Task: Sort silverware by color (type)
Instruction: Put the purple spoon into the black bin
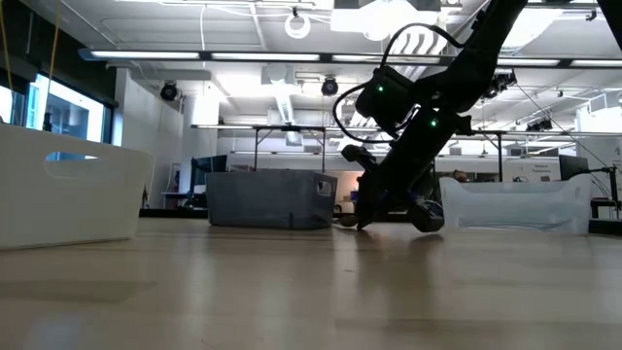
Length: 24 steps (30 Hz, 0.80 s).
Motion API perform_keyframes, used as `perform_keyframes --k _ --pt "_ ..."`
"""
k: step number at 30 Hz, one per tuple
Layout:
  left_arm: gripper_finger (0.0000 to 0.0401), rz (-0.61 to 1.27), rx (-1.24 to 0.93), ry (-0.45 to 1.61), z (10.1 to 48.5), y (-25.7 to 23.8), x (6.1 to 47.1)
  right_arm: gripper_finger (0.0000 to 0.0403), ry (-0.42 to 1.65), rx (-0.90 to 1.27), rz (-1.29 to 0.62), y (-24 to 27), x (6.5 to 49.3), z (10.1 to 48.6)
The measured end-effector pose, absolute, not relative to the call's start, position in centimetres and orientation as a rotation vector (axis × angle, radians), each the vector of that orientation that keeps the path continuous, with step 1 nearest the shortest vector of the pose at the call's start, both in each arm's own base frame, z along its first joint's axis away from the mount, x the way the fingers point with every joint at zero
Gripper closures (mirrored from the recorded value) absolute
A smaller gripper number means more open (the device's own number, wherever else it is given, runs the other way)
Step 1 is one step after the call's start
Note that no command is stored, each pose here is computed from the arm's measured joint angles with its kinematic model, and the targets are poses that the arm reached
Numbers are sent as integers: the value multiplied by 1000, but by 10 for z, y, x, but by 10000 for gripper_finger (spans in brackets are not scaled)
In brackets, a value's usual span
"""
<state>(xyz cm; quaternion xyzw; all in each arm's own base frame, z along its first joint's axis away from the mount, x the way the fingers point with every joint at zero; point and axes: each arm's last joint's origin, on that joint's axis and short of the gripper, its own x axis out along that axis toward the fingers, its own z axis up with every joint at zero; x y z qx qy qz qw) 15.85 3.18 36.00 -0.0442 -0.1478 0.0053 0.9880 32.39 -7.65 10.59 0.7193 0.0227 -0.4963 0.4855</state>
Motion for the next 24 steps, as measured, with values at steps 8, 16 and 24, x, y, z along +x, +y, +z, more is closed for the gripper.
perform_keyframes --k 8,16,24 --pt "401 11 -89 -297 360 32 159 393 66 1730 -1203 -77 324 106" --pt "401 11 -89 -297 360 32 159 401 86 1702 -1172 -77 325 106" --pt "401 11 -89 -296 360 32 159 403 102 1674 -1144 -76 324 115"
